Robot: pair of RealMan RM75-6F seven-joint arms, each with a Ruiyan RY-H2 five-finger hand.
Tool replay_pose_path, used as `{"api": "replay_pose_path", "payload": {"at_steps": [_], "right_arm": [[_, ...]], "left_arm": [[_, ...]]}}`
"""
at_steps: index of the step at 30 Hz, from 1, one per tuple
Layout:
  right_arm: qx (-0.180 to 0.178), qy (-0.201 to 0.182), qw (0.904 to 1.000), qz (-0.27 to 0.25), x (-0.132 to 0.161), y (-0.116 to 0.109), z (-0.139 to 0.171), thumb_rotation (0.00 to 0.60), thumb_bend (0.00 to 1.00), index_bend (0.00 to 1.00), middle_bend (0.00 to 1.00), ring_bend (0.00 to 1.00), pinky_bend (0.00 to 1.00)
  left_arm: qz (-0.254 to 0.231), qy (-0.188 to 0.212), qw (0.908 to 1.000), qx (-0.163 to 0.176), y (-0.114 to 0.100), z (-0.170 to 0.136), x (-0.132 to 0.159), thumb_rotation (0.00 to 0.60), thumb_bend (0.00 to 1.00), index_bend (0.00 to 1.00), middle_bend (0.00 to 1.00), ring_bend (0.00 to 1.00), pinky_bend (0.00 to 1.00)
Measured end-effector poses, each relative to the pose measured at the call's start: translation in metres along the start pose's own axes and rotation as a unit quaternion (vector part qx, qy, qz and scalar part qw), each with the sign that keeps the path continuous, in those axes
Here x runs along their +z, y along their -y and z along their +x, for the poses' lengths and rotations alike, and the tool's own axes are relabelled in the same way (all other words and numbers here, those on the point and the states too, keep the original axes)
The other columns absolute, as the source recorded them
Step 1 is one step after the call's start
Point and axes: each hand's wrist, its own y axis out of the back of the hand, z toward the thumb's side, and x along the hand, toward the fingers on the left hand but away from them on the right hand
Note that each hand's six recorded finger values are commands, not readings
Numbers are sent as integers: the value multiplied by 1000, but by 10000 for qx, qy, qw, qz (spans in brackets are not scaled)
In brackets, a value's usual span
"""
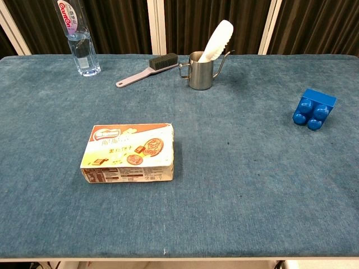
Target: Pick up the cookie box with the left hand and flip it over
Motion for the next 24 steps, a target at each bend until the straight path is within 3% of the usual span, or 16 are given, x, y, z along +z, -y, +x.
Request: {"api": "replay_pose_path", "payload": {"at_steps": [9,13,19,24], "right_arm": [[-31,23,10000,1,2,0,0,600,218,0,43,0,1],[-123,50,9999,-34,-2,-5,5,600,218,0,43,0,1],[-225,41,9997,-103,-7,-9,15,600,219,0,43,0,1],[-246,31,9996,-121,-12,-11,22,600,218,0,43,0,1]], "left_arm": [[-13,146,9999,-63,-3,8,12,600,1,45,35,0,0],[-101,388,9992,-14,-7,14,30,600,1,46,35,0,0],[-279,1158,9929,-24,-16,26,85,600,1,76,35,0,0],[-377,1935,9800,-266,-21,38,148,600,1,76,36,0,0]]}}
